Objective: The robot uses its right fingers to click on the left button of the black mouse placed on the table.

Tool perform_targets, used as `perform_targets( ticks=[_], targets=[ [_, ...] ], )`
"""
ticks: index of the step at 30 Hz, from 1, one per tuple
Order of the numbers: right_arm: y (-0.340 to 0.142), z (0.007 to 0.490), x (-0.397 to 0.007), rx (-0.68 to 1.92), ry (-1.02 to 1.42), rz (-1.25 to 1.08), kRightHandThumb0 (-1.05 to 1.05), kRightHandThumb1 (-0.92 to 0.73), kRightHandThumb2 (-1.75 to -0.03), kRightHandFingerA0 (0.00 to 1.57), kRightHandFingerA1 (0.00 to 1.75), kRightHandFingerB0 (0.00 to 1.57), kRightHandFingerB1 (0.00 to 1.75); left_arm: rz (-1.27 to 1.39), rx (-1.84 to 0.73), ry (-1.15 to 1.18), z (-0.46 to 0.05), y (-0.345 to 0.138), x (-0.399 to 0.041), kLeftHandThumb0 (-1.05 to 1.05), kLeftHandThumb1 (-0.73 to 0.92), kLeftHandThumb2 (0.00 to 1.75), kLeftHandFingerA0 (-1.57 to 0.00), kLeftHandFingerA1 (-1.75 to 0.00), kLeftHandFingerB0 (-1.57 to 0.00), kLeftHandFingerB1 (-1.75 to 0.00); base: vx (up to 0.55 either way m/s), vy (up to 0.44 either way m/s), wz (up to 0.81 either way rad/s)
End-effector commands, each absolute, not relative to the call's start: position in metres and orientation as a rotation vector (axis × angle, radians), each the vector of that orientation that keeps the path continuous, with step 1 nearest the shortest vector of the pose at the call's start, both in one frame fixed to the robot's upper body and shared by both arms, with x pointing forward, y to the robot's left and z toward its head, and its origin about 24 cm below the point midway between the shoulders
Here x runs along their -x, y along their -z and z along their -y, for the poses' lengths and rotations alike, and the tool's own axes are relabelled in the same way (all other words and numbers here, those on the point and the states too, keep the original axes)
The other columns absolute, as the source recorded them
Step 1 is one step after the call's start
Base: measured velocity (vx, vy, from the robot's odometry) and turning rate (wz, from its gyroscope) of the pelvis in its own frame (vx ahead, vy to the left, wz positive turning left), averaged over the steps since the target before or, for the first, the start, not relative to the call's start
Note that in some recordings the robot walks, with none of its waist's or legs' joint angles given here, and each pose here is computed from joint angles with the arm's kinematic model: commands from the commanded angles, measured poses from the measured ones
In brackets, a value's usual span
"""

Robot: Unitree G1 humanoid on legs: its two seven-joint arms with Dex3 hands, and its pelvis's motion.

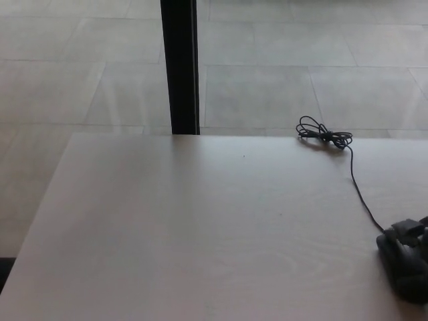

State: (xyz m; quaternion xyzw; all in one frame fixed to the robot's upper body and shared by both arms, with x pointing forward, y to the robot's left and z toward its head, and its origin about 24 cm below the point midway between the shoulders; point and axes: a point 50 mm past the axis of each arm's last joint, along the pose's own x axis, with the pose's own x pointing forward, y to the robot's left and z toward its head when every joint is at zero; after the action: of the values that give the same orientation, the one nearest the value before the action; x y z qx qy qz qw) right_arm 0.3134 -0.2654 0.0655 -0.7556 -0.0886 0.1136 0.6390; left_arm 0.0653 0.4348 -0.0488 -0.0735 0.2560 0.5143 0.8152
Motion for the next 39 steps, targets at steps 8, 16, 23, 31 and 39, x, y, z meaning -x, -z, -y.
perform_targets(
  ticks=[8,16,23,31,39],
  targets=[
    [-0.181,0.263,-0.358,1.518,0.135,0.361,-0.83,-0.92,-0.68,0.36,0.45,0.46,0.36,-0.532,0.163,-1.114,-0.438,0.047,-0.057,-0.87,0.92,0.76,-0.80,-0.56,-0.67,-0.51,0.00,0.000,0.00],
    [-0.202,0.290,-0.348,1.443,0.261,0.373,-0.82,-0.89,-0.67,0.38,0.50,0.48,0.38,-0.541,0.149,-1.120,-0.438,0.047,-0.055,-0.85,0.92,0.76,-0.81,-0.56,-0.66,-0.51,0.00,0.000,0.00],
    [-0.201,0.317,-0.327,1.422,0.345,0.358,-0.75,-0.88,-0.66,0.35,0.68,0.47,0.56,-0.546,0.152,-1.118,-0.438,0.047,-0.053,-0.82,0.92,0.80,-0.78,-0.57,-0.62,-0.50,0.00,0.000,0.00],
    [-0.184,0.372,-0.280,1.334,0.537,0.279,-0.79,-0.64,-0.90,0.45,0.61,0.51,0.54,-0.548,0.147,-1.109,-0.438,0.047,-0.054,-0.86,0.92,0.76,-0.78,-0.54,-0.66,-0.50,0.00,0.000,0.00],
    [-0.128,0.412,-0.226,1.026,0.722,0.055,-0.68,-0.80,-0.64,0.99,0.82,0.51,0.43,-0.548,0.162,-1.111,-0.437,0.048,-0.054,-0.88,0.92,0.80,-0.79,-0.57,-0.62,-0.51,0.00,0.000,0.00]
  ],
)
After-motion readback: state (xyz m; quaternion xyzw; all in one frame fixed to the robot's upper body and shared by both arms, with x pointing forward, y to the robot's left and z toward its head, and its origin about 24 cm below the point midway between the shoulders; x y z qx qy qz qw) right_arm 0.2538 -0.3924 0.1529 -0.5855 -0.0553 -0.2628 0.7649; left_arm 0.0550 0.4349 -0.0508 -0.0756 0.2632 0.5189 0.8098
